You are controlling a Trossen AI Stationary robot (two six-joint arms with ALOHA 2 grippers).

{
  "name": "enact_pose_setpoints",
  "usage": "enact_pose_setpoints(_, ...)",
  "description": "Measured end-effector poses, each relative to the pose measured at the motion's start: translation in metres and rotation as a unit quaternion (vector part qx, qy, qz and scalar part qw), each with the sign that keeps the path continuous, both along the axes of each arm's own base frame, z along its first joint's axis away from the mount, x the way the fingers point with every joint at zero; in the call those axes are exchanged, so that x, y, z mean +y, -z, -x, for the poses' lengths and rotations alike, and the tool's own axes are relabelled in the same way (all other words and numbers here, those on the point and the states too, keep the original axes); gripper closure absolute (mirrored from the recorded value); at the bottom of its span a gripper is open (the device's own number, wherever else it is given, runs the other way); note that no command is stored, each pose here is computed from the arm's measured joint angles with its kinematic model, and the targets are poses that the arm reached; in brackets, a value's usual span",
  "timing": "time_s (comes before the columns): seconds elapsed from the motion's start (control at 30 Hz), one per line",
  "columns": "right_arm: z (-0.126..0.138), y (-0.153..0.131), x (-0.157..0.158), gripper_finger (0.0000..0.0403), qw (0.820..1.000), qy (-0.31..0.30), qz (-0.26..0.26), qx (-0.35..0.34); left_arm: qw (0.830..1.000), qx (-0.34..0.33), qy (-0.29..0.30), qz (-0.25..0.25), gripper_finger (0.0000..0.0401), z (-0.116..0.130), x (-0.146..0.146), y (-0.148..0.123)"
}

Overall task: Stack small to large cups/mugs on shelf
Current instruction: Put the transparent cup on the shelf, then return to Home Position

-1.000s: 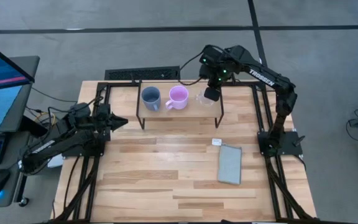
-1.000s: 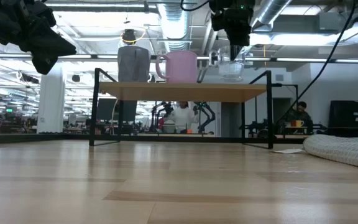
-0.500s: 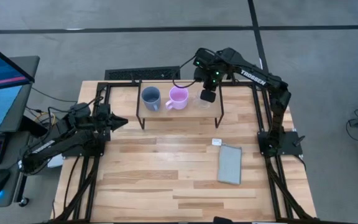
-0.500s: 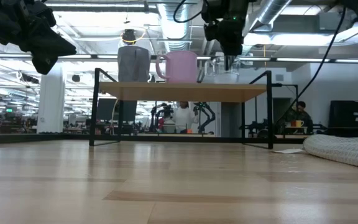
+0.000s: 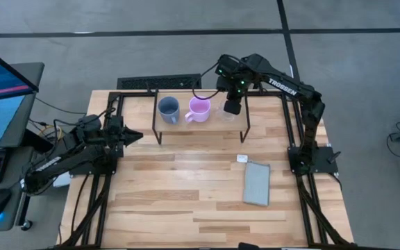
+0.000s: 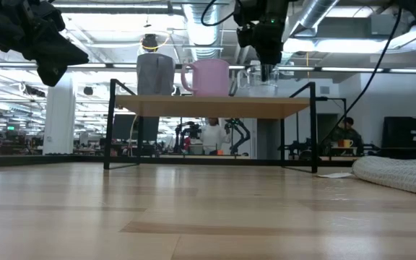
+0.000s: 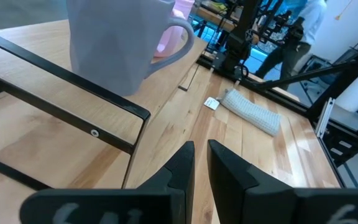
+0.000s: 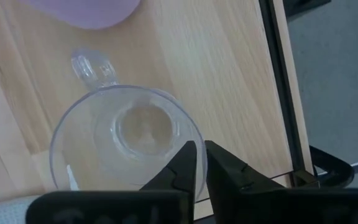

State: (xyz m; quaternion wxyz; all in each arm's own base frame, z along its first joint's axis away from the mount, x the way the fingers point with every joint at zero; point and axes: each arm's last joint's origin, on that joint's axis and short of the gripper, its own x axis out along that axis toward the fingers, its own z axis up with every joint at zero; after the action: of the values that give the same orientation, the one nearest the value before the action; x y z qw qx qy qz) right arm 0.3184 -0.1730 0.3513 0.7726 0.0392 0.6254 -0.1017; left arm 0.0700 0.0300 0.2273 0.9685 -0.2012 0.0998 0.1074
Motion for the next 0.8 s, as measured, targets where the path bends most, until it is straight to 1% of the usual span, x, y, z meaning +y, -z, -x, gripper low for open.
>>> enact_pose_setpoints(0.23,0.0001,0.0000,0.0001,0.0346,1.000,0.000,0.000,0.001,1.000,0.000,0.000,0.000,0.0368,0.0000,0.0000,0.0000)
enact_pose_setpoints(0.33,0.0001,0.0000,0.0001,0.0336,1.000,0.000,-0.001,0.001,1.000,0.000,0.000,0.000,0.0368,0.0000,0.0000,0.0000)
enact_pose_setpoints(0.43,0.0001,0.0000,0.0001,0.0313,1.000,0.000,-0.001,0.001,1.000,0.000,0.000,0.000,0.0368,0.0000,0.0000,0.0000)
enact_pose_setpoints(0.67,0.0001,0.0000,0.0000,0.0232,1.000,0.000,-0.001,0.000,1.000,0.001,-0.006,-0.001,0.0368,0.0001,0.0004,0.0000)
enact_pose_setpoints(0.8,0.0000,-0.0018,0.0013,0.0202,1.000,-0.002,0.000,-0.001,1.000,0.001,-0.006,-0.001,0.0368,0.0001,0.0004,0.0000)
